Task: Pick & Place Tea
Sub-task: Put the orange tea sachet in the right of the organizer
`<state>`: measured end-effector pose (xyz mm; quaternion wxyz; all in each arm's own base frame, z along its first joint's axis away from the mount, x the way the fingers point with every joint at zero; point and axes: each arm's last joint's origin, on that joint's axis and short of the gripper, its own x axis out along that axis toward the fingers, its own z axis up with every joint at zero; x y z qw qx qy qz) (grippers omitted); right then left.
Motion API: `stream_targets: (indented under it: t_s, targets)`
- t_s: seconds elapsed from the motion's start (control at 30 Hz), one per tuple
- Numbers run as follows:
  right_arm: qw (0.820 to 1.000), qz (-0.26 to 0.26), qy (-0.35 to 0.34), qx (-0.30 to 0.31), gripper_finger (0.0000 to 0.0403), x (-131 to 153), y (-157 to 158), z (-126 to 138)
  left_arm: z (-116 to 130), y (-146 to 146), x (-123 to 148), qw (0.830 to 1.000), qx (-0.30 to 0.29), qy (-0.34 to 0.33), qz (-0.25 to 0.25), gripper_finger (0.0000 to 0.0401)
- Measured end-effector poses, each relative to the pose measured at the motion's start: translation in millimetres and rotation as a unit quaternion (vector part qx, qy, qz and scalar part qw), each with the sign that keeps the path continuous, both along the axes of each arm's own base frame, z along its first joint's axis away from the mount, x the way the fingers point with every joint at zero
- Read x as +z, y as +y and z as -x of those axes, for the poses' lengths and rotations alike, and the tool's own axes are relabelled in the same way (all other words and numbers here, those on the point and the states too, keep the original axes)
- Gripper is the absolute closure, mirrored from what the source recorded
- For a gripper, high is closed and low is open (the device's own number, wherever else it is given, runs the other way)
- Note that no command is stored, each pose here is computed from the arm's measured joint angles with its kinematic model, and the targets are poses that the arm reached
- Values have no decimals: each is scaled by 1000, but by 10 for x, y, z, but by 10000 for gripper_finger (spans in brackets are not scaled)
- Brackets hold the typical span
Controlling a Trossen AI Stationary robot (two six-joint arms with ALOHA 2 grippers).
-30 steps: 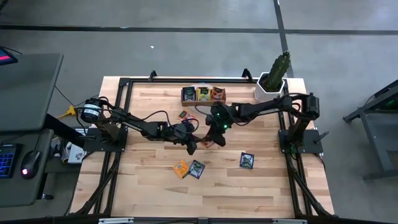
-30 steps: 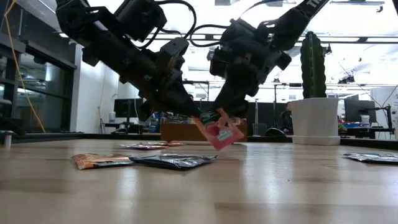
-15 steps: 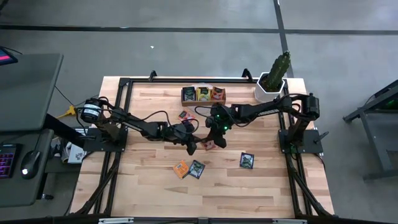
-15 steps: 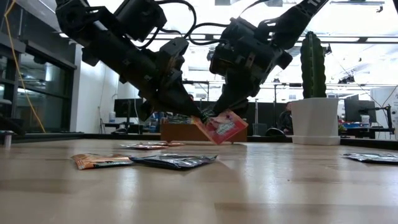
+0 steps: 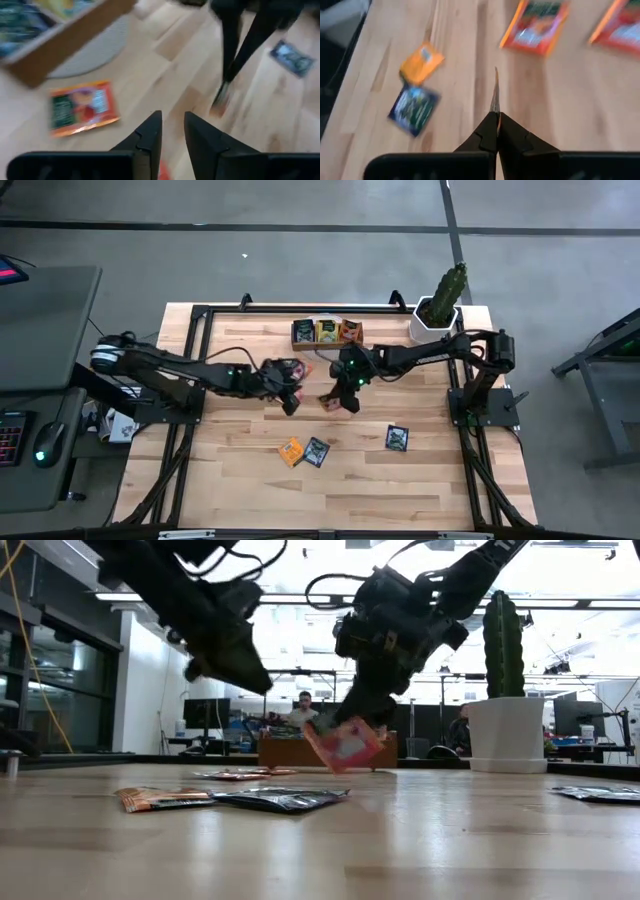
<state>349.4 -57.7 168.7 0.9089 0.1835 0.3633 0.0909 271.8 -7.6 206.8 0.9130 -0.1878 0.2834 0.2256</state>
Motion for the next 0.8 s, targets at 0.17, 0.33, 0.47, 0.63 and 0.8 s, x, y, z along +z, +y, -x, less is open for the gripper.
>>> stream_targets:
  t_s: [0.17,0.33,0.47,0.63,0.8]
  targets:
    - [996,23,-61,-60,403,295,-273,78,178,14,103,998,-23,41,-33,316]
    - [985,57,-102,-127,403,591,-617,282,282,23,95,997,-23,56,-39,316]
    - [971,103,-128,-175,403,786,-843,458,347,21,-31,998,-24,48,-19,316]
    - [962,136,-125,-200,403,801,-1078,591,379,0,-197,998,-55,11,6,316]
    - [956,159,-116,-219,403,777,-1264,699,413,-9,-313,996,-72,-46,19,316]
